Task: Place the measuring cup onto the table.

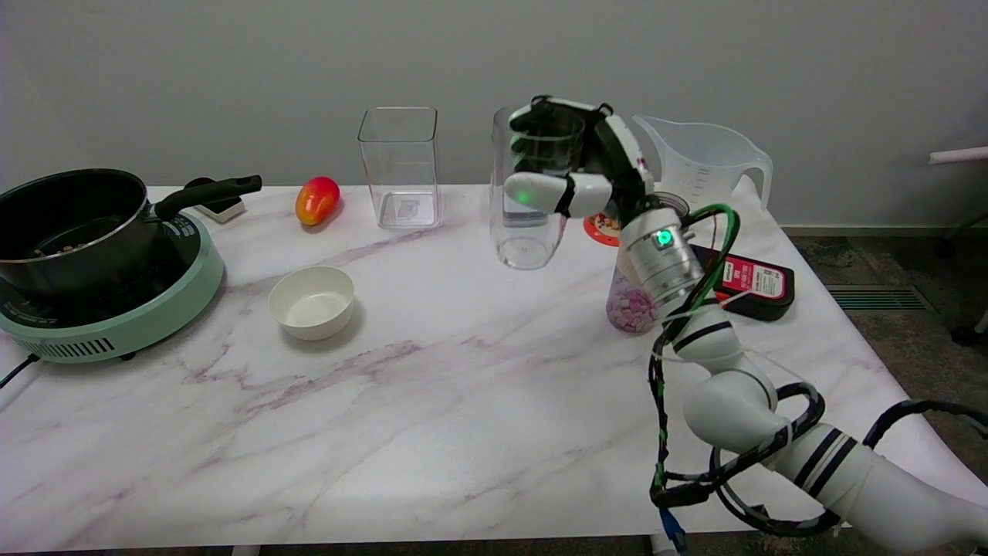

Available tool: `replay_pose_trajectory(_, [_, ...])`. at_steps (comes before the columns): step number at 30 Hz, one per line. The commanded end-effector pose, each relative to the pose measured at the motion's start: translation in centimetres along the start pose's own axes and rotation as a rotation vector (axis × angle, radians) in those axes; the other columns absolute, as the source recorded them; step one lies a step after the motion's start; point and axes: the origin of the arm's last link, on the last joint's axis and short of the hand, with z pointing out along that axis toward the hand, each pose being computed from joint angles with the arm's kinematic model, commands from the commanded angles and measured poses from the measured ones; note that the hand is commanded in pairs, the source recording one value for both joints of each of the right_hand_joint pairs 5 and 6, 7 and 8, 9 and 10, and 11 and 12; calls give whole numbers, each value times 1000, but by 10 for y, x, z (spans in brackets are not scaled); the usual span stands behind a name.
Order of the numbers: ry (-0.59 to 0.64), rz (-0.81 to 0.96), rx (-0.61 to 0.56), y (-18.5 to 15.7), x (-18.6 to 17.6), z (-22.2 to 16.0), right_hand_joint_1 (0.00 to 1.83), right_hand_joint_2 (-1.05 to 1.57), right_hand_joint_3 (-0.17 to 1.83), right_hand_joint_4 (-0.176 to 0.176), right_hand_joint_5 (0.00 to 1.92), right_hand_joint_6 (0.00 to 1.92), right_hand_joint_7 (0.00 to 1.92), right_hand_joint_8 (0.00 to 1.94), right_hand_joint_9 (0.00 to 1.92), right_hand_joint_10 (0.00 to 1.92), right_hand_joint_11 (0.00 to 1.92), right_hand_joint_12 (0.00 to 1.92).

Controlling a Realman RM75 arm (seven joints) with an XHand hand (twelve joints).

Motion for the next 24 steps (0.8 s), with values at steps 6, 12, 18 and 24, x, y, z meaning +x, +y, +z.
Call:
replay_pose_trajectory(6, [-100,78,-139,64,-72,-83,1224,1469,494,0,1897,1897,1740,1740,1655,1655,1450,1450])
replay_pose_trajectory(12, [-170,73,-111,65,-90,-87,1174,1553,445,0,1916,1916,1756,1756,1672,1672,1472,1472])
replay_pose_trajectory(18, [-187,74,-121,71,-104,-99,1169,1571,390,0,1920,1920,1769,1769,1689,1689,1494,1494])
replay_pose_trajectory(24, [-179,4,-92,79,-111,-104,1174,1571,338,0,1920,1920,1787,1787,1713,1713,1536,1536])
